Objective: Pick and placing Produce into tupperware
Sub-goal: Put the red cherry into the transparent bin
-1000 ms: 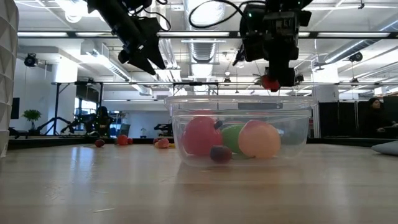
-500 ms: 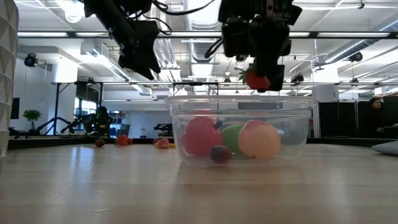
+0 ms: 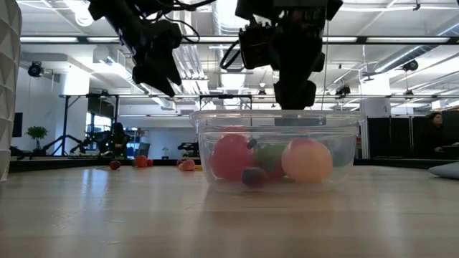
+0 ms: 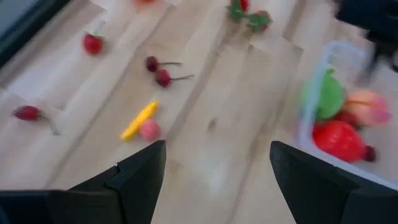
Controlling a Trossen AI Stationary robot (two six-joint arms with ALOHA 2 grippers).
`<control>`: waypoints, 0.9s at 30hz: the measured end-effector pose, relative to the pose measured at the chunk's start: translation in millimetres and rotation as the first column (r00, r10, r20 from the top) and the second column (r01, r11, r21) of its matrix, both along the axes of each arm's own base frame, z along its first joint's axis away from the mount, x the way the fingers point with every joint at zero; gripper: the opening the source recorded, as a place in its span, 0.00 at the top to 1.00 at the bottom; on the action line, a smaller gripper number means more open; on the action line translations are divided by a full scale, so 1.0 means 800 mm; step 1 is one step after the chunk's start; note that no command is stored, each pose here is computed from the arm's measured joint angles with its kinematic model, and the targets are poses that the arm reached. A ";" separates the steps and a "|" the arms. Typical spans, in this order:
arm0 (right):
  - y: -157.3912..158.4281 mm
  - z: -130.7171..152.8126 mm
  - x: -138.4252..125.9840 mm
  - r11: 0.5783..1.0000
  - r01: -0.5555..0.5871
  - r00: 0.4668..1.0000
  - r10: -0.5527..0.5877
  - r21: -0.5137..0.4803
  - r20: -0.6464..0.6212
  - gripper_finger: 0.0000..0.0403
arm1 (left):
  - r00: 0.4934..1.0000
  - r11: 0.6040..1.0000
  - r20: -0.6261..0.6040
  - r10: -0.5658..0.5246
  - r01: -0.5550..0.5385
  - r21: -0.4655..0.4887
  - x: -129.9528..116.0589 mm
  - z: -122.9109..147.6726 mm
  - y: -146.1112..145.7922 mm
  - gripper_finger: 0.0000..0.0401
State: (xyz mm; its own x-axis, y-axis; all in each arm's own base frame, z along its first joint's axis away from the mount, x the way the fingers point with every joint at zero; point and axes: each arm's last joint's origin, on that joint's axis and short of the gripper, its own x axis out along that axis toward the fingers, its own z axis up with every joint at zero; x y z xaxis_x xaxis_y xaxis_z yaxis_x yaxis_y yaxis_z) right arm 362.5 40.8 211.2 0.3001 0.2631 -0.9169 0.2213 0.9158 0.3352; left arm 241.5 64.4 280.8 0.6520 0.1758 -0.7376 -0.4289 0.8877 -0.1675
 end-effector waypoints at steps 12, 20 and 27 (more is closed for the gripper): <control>0.044 0.077 -0.024 0.861 0.466 0.880 -0.427 -0.206 0.208 0.38 | 0.992 0.991 0.027 -0.123 0.124 -0.041 -0.011 0.003 -0.053 0.32; 0.083 0.098 -0.044 0.864 0.473 0.870 -0.425 -0.175 0.251 0.41 | 0.998 0.988 0.042 -0.049 0.054 -0.145 -0.010 0.001 -0.057 0.32; 0.076 0.096 -0.062 0.776 0.538 0.842 -0.476 -0.330 0.253 0.42 | 0.997 0.988 0.055 -0.062 0.069 -0.139 -0.007 0.001 -0.058 0.32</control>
